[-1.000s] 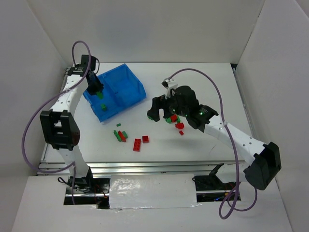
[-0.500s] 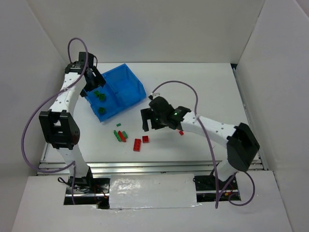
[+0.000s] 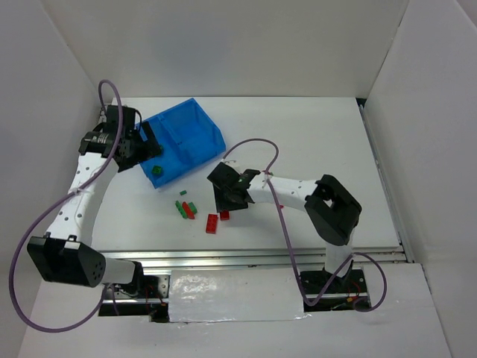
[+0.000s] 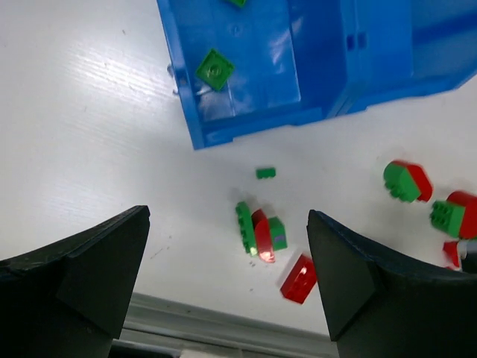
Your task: Sort the legos into containers by color
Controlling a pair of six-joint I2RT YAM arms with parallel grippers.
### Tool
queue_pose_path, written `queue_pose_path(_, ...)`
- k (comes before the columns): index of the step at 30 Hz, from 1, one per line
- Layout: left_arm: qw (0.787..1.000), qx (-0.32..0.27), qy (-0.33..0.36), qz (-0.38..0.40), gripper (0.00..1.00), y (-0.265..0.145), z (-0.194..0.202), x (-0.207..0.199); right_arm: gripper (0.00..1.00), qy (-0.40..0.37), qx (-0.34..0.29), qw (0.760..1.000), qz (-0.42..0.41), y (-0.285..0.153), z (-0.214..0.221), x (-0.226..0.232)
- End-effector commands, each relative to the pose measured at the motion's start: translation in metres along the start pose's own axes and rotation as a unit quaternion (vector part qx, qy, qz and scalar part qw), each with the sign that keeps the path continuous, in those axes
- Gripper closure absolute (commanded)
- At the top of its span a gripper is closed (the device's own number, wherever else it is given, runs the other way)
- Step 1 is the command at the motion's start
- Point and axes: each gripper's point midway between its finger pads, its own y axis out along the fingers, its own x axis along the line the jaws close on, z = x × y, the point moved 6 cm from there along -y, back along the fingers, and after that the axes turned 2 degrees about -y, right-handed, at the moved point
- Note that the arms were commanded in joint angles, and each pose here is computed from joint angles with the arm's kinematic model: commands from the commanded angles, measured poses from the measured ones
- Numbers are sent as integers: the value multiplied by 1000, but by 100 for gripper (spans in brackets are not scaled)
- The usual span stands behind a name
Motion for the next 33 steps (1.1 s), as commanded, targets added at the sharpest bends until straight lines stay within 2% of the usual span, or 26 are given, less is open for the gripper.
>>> queue_pose_path(1, 999, 21, 31, 23, 1, -3, 21, 5, 39, 8, -5, 1000, 2, 6, -5, 10)
queue_pose_path(12, 997, 52, 56, 30, 0, -3, 49, 18, 40, 20, 8, 1000, 10, 15, 5, 9)
queue_pose_path(15, 996, 52, 60, 36, 1, -4, 49, 17, 55, 18, -2, 1000, 0, 12, -1, 13)
queue_pose_path(16, 996, 52, 61, 39, 1, -4, 48, 16, 68, 12, 3, 1000, 3, 12, -1, 12)
queue_pose_path(17, 996, 51, 62, 40, 0, -4, 48, 16, 70, 8, 5, 1000, 6, 16, -2, 14)
queue_pose_path(24, 995, 53, 69, 41, 0, -3, 49, 16, 77, 7, 17, 1000, 2, 19, 2, 15)
queue_pose_path(31, 995, 53, 74, 45, 0, -5, 49, 17, 76, 15, -50, 998, -22, -26, -38, 26)
queue_pose_path(33, 994, 56, 74, 51, 1, -7, 52, 17, 76, 19, -64, 998, -21, -28, -54, 26)
